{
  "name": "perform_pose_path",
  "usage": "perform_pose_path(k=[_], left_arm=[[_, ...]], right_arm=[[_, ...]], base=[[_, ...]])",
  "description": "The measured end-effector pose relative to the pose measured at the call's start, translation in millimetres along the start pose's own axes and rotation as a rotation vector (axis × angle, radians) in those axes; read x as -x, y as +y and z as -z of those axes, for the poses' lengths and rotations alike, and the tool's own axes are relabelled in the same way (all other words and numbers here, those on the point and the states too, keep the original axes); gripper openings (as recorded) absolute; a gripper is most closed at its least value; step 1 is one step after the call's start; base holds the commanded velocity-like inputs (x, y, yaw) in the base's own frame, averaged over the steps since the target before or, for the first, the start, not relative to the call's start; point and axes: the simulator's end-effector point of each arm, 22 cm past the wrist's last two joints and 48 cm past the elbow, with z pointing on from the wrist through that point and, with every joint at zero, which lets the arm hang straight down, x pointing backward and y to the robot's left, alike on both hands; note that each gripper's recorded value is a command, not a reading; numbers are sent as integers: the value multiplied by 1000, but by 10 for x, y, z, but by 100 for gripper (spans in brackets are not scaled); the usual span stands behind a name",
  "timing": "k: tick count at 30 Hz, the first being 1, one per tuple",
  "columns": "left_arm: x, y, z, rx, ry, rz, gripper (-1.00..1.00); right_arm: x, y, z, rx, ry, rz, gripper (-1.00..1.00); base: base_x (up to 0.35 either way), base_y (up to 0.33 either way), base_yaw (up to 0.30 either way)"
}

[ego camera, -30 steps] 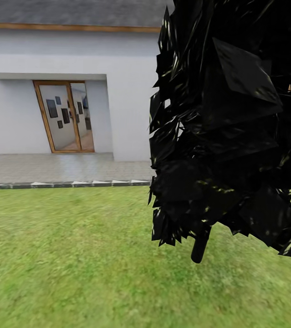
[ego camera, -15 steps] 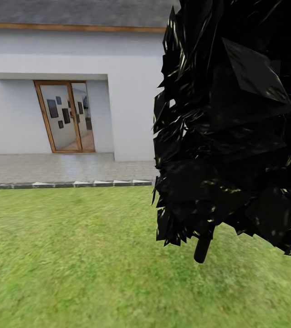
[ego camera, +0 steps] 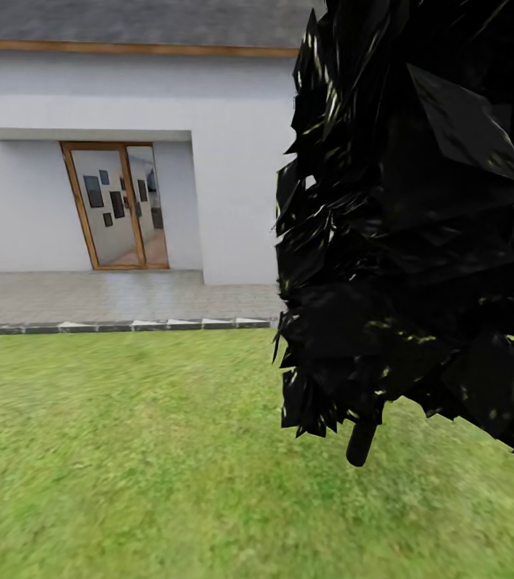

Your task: Take the three Easter eggs out of the wicker basket on the lawn in the garden, then place them on the lawn next to a single tree (choose any tree) so that all three eggs are next to the same tree and none are left in the basket.

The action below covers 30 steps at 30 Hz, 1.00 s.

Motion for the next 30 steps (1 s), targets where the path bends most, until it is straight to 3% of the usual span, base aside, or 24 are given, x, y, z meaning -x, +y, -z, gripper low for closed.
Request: perform_pose_path(k=[30], left_arm=[[0,0,-1,0,0,0,100]], right_arm=[[0,0,0,0,0,1,100]], base=[[25,162,0]])
